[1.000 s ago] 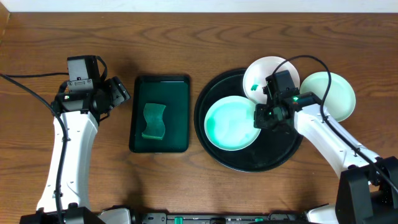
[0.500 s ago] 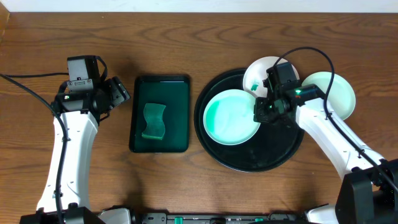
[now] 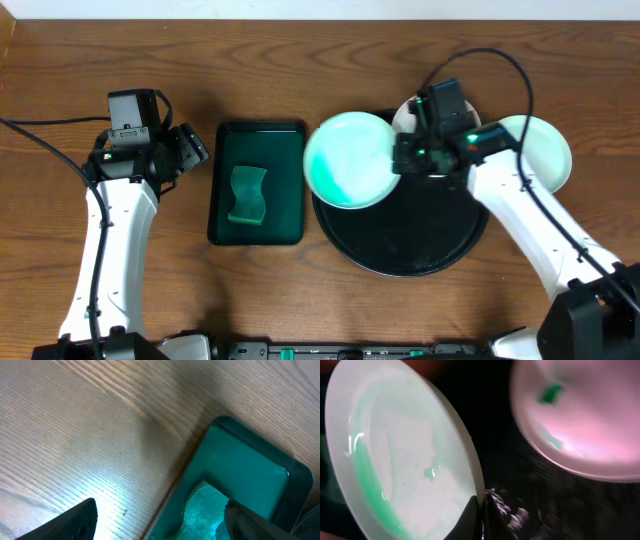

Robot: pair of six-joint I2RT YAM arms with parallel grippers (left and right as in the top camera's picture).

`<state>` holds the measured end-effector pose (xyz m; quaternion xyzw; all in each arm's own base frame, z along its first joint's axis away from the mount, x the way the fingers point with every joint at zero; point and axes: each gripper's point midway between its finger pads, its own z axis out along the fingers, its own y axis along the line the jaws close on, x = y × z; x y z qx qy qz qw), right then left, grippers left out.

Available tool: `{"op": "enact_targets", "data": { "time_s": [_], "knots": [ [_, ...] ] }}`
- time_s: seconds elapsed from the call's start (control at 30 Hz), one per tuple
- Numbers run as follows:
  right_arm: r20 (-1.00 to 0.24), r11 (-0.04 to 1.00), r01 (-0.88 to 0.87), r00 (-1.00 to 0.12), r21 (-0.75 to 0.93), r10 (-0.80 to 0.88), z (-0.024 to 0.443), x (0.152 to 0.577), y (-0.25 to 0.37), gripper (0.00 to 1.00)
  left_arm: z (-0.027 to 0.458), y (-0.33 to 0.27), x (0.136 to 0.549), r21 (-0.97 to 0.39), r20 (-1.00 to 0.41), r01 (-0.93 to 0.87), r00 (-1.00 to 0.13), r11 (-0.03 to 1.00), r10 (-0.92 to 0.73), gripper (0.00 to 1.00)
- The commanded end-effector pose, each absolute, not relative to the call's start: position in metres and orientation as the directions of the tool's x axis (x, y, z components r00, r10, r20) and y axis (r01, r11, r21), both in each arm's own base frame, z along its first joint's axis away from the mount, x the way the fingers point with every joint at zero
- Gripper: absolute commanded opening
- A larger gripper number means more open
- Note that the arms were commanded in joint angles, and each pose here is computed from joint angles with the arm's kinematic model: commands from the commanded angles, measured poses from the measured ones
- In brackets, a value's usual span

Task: Clean dirty plates on tray and stack at the side
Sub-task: 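Lift the scrubbed pale green plate by its rim with the right gripper, then tilt the held plate over the green sponge tray with the right gripper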

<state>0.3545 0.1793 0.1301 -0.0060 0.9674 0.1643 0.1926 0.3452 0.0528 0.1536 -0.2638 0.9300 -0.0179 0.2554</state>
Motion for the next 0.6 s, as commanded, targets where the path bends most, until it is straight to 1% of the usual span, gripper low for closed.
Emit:
{"op": "enact_targets", "data": {
  "time_s": [0.0, 0.27, 0.43, 0.57],
  "knots": [
    [-0.426, 0.937, -0.116, -0.904, 0.328, 0.037, 0.140, 0.357, 0.210, 0.01, 0.158, 0.055, 0.347, -0.166, -0.476, -0.488, -0.721, 0.857, -0.503, 0.81],
    [-0.572, 0.943, -0.210, -0.820, 0.257, -0.026, 0.147, 0.359, 0.265, 0.01, 0.158, 0.055, 0.347, -0.166, -0.476, -0.488, -0.721, 0.857, -0.503, 0.81],
    [-0.626, 0.957, -0.229, -0.776, 0.178, -0.070, 0.137, 0.358, 0.285, 0.01, 0.158, 0.055, 0.347, -0.166, -0.476, -0.488, -0.721, 0.857, -0.503, 0.81],
    [-0.671, 0.956, -0.251, -0.736, 0.151, -0.088, 0.135, 0.360, 0.304, 0.01, 0.158, 0.055, 0.347, -0.166, -0.476, -0.488, -0.721, 0.857, -0.503, 0.81]
  ]
}}
